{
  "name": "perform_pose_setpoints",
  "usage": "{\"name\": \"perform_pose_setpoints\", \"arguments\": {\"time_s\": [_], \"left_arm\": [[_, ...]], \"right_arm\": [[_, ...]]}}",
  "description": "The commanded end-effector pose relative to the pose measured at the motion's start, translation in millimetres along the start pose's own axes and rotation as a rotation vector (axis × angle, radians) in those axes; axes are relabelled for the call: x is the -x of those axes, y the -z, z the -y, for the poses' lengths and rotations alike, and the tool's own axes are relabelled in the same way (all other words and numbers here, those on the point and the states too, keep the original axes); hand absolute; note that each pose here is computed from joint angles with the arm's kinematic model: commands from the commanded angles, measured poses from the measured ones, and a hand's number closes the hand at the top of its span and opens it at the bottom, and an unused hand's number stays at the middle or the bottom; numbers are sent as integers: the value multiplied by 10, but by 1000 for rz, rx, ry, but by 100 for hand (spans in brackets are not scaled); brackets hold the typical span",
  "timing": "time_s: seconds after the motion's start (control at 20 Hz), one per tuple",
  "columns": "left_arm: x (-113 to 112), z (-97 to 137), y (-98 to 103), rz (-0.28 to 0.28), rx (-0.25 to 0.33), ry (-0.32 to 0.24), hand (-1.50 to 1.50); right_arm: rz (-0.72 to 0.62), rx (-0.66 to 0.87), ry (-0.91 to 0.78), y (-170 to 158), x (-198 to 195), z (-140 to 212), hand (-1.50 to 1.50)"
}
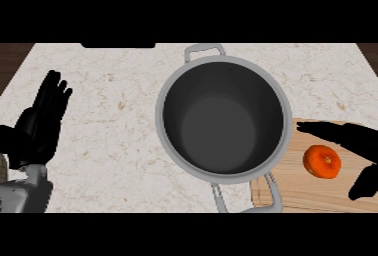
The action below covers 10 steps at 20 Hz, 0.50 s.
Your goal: Pick the squash from the cutting board and place it in the pot
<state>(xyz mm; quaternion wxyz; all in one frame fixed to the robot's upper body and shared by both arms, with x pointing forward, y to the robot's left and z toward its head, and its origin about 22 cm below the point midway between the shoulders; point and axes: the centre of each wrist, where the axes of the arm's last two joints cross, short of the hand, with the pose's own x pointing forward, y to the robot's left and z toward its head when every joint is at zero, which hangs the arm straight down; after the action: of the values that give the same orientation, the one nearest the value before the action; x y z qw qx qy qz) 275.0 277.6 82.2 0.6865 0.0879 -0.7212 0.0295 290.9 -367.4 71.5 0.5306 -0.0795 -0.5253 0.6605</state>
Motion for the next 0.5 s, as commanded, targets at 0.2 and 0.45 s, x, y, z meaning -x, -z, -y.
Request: {"name": "perform_pose_setpoints", "arguments": {"time_s": [0.2,0.45], "left_arm": [[169,-216,284,-7,-6,-21,0],[-29,-67,59,0,7,-6,0]], "right_arm": [[-44,-14,-15,26,205,-81,-150],[-32,-29,-16,-41,198,-216,-150]]}}
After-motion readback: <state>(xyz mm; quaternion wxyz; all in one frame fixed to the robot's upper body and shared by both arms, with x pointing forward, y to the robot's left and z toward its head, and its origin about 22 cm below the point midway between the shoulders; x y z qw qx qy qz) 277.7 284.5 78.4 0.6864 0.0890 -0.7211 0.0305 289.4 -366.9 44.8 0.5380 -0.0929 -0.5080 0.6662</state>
